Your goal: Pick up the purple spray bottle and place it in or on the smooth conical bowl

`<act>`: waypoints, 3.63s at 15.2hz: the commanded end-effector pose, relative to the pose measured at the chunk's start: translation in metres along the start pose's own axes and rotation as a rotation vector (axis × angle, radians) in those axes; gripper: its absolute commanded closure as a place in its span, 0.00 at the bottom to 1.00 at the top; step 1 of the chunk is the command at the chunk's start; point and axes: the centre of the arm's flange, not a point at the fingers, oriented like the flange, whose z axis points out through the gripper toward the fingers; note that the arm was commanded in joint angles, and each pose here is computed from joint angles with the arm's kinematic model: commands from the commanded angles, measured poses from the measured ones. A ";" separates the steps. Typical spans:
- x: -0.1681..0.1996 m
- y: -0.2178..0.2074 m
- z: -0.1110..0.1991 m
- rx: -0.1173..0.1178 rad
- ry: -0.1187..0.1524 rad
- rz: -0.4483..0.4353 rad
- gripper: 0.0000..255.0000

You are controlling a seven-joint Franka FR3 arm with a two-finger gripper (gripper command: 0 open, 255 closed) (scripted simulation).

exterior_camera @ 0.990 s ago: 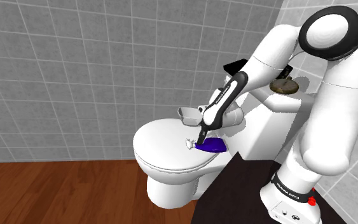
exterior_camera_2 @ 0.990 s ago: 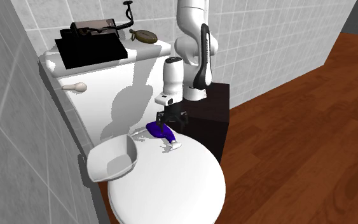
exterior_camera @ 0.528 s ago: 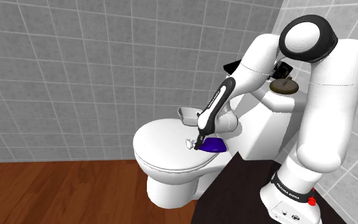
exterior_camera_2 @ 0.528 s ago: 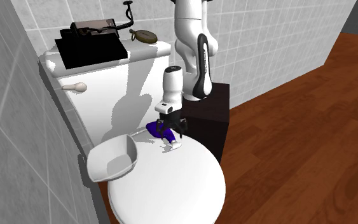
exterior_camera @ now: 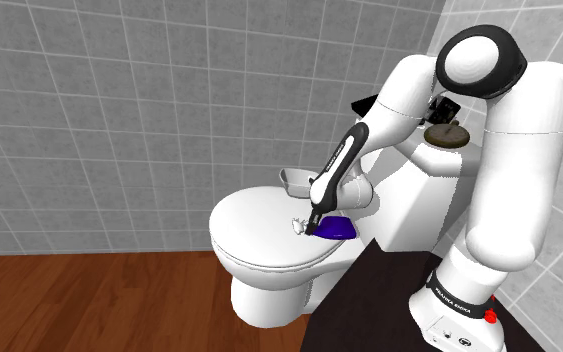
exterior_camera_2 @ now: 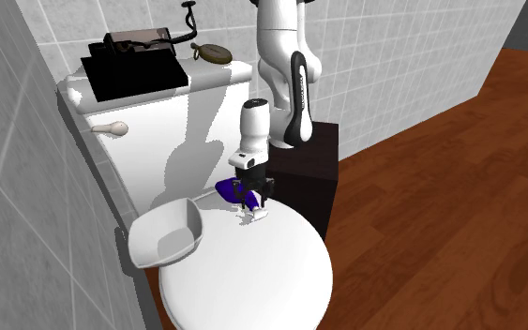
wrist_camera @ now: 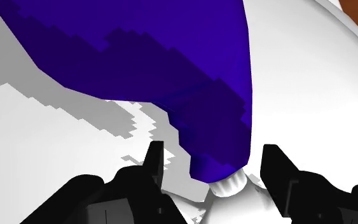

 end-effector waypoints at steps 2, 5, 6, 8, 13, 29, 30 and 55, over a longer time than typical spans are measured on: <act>0.000 0.000 0.000 0.000 0.000 0.000 1.00; 0.000 0.000 0.000 0.000 0.000 0.000 1.00; 0.000 0.000 0.000 0.000 0.000 0.000 1.00; 0.000 0.000 0.000 0.000 0.000 0.000 1.00; 0.004 0.002 -0.021 0.000 0.000 0.000 1.00; 0.021 0.008 -0.103 0.000 0.000 0.000 1.00; 0.022 0.008 -0.108 0.000 0.000 0.000 1.00; 0.152 0.183 -0.133 0.000 0.000 0.000 1.00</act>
